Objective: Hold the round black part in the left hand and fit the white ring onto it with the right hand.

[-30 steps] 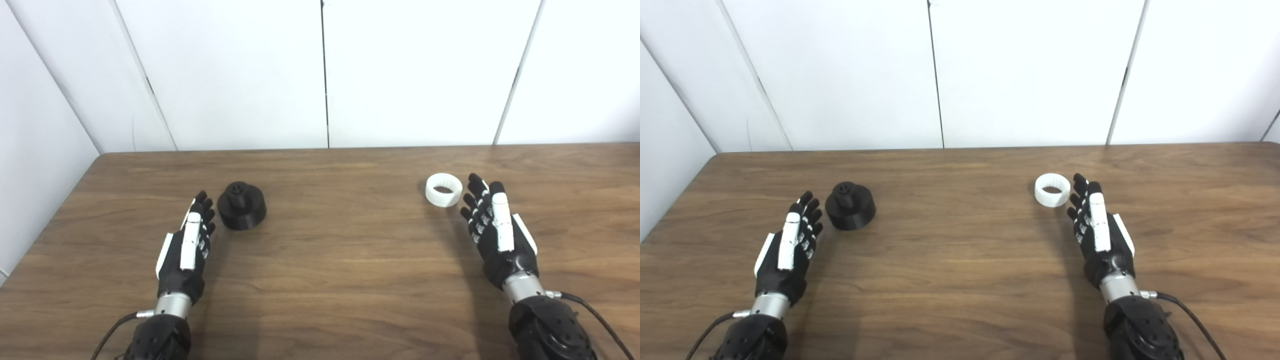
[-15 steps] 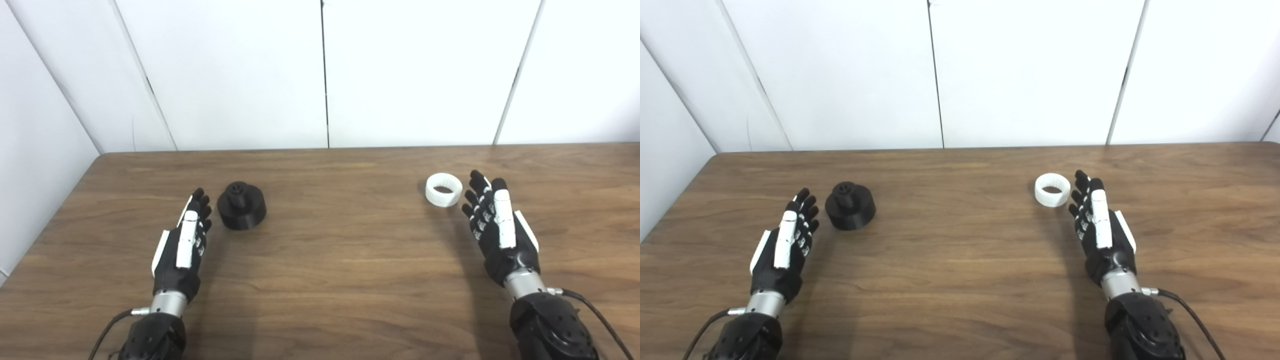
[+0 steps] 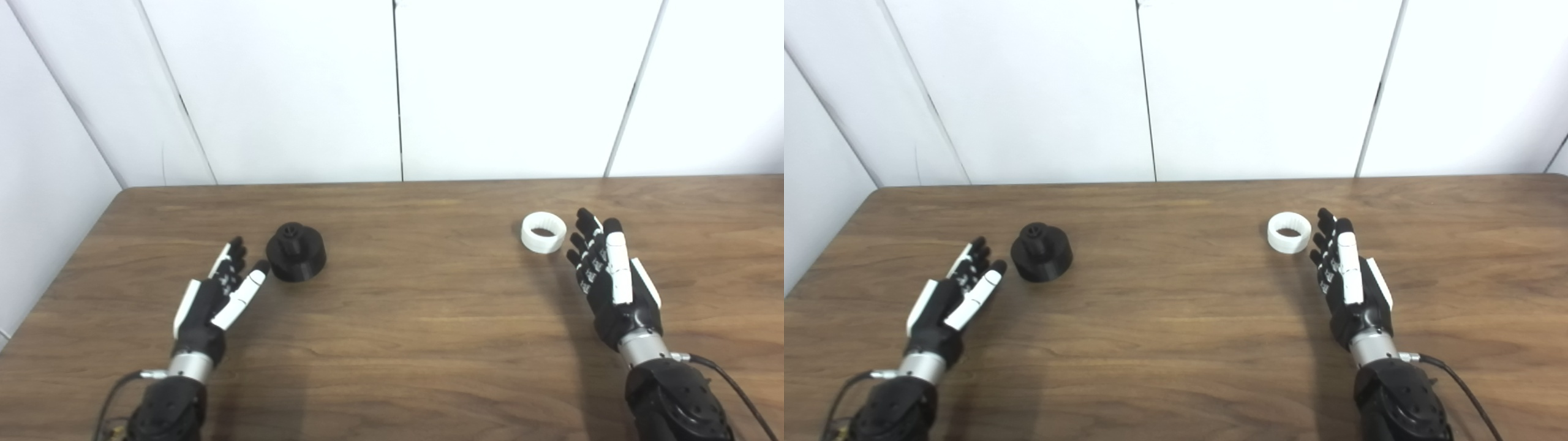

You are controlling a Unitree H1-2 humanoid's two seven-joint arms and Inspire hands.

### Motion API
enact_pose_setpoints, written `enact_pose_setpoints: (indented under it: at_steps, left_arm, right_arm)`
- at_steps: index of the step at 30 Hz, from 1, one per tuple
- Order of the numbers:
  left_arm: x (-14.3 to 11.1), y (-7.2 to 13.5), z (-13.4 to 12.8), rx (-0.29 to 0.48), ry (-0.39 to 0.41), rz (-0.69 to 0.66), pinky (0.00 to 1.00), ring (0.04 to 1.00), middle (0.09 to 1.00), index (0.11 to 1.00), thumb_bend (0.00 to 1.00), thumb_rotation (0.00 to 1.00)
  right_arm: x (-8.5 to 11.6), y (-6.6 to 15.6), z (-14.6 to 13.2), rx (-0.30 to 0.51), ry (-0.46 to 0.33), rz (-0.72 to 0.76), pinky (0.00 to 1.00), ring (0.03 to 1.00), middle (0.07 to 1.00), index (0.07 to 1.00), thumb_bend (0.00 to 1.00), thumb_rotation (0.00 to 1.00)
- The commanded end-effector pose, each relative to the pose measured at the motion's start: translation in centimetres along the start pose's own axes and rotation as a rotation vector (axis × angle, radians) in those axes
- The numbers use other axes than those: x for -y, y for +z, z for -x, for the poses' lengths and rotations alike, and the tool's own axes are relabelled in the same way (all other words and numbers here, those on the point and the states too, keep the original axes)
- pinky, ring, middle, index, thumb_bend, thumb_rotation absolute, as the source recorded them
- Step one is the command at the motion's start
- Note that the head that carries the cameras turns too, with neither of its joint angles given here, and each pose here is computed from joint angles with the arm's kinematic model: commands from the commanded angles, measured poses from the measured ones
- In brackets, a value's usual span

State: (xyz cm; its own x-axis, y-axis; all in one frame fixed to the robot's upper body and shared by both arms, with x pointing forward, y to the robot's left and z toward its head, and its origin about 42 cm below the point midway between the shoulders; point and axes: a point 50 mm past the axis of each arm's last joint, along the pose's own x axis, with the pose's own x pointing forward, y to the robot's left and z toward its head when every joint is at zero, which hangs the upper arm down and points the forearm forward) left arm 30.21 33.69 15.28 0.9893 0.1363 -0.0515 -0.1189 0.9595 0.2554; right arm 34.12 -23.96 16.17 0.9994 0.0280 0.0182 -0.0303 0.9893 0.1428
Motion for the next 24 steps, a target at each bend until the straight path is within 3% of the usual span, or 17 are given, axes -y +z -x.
enact_pose_setpoints:
  at_steps: [1, 2, 7, 18, 24]
  left_arm:
    - [-1.2, 3.9, -1.7, 0.102, 0.022, -0.108, 1.0, 1.0, 1.0, 0.996, 0.89, 0.38]
    - [-1.4, 4.2, -1.9, 0.105, 0.029, -0.136, 0.98, 1.0, 1.0, 0.982, 0.95, 0.37]
    - [-2.3, 5.6, -2.9, 0.122, 0.031, -0.199, 0.9, 0.959, 0.99, 0.969, 1.0, 0.36]
    - [-3.2, 8.7, -6.1, 0.135, -0.051, -0.473, 0.98, 1.0, 0.999, 0.962, 0.97, 0.25]
    - [-2.8, 8.9, -7.1, 0.108, -0.115, -0.582, 1.0, 1.0, 0.996, 0.957, 1.0, 0.28]
  right_arm:
    - [-0.5, 1.9, -1.1, 0.095, 0.028, -0.003, 1.0, 1.0, 1.0, 0.962, 0.59, 1.0]
    - [-0.6, 1.9, -1.1, 0.095, 0.029, 0.0, 1.0, 1.0, 1.0, 0.959, 0.6, 1.0]
    - [-0.7, 1.7, -1.2, 0.093, 0.032, 0.001, 1.0, 1.0, 1.0, 0.959, 0.59, 1.0]
    - [-0.9, 1.6, -1.2, 0.093, 0.028, 0.01, 1.0, 0.998, 0.997, 0.955, 0.59, 1.0]
    - [-0.8, 1.6, -1.2, 0.094, 0.025, 0.009, 1.0, 0.997, 0.995, 0.953, 0.59, 1.0]
